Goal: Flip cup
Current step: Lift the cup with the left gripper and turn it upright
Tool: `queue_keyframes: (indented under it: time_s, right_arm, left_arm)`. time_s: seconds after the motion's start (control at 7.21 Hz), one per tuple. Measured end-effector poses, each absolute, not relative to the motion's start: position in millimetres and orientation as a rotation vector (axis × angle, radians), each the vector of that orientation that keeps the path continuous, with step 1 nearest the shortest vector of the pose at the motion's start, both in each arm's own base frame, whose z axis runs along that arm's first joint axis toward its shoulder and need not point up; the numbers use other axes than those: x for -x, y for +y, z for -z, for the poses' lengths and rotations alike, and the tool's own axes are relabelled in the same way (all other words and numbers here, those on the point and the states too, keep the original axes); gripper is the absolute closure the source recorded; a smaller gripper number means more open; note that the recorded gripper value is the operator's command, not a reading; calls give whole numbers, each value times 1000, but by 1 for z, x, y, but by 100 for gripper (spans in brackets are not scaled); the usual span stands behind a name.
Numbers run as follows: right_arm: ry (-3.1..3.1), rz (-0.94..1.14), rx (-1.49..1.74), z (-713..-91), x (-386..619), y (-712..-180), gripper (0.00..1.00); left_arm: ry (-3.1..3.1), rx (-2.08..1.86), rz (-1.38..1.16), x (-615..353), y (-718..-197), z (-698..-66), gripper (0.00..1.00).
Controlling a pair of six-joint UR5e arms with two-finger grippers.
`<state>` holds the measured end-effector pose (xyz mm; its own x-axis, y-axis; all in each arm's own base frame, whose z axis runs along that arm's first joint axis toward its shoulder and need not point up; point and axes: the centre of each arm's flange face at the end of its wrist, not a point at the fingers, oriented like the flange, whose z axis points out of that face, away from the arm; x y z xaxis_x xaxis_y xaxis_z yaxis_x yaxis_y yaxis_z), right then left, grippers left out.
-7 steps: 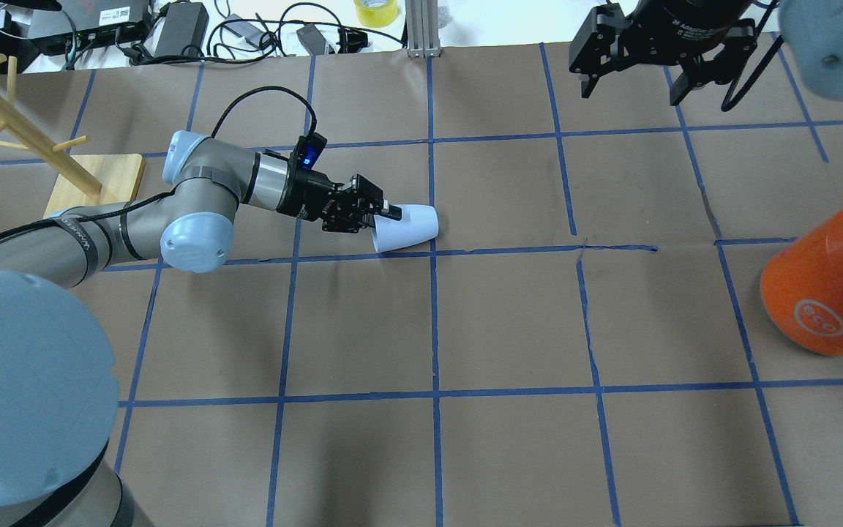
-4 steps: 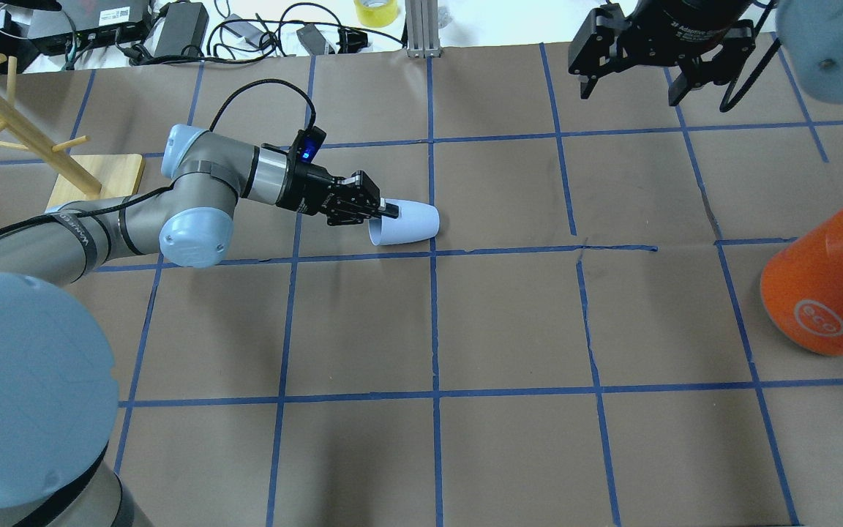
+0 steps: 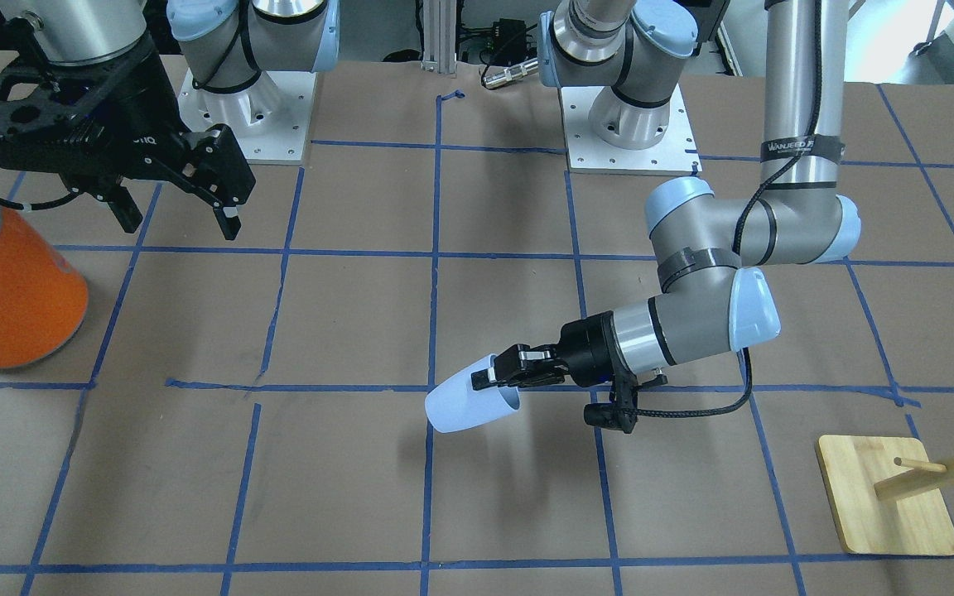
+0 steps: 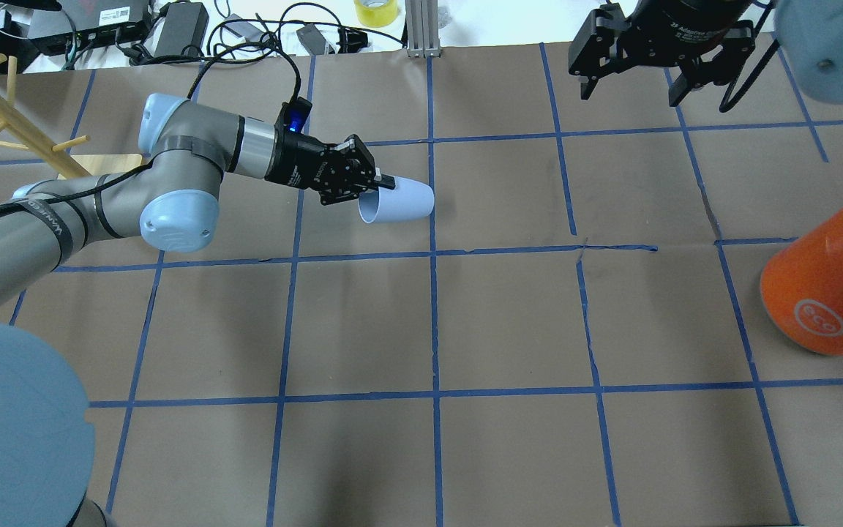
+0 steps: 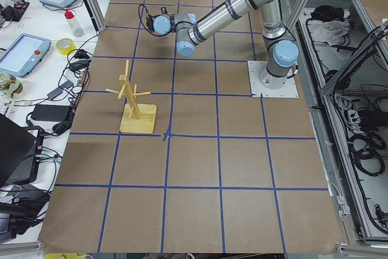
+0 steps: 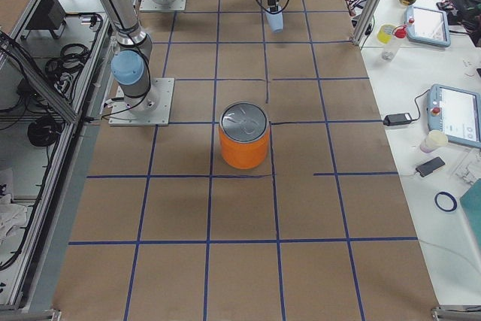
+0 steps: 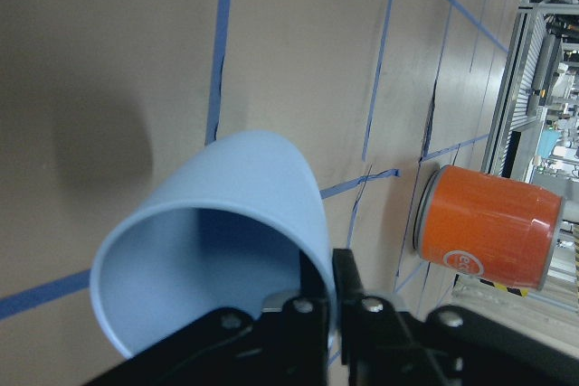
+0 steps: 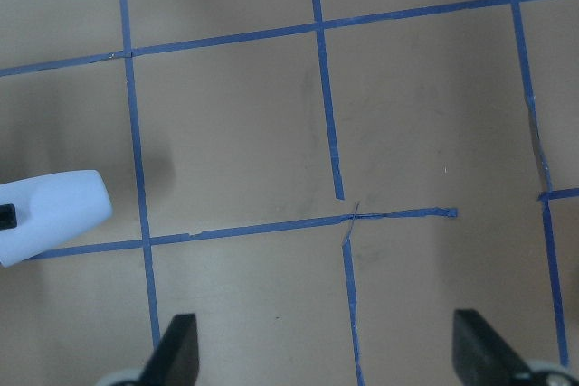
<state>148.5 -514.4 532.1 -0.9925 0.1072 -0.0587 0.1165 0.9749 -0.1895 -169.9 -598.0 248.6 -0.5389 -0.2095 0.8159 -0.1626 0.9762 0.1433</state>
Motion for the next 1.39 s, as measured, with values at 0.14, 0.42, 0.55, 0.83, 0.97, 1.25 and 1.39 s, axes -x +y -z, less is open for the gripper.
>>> queue_keyframes:
  time_s: [0.14,0.42,0.55,0.83,0.97,1.25,1.39]
  right_arm:
    - [3073,299,-174,-532,-149,-514,0]
    - [3074,299,-175,-532,-148,-514,0]
    - [3074,299,-175,-532,-148,-514,0]
    - [3074,299,-177,-532,-148,-515,0]
    - [3074,298,-177,-532,-148,-515,0]
    - [3075,297,-175,-531,-148,-515,0]
    - [3075,298,-174,-531,-149,-515,0]
  left_arm:
    - [-2219,-278,24,164,-602,-267,100]
    - [-2514,-257,-88,140,-611,-287,100]
    - [-2682,-183,-131,126,-613,-290,100]
    - [-3024,45,-149,92,-628,-299,100]
    - [-3146,174,-136,79,-637,-300,100]
    - [-3235,319,-96,68,-651,-290,100]
    - [-3242,339,-79,67,-655,-282,100]
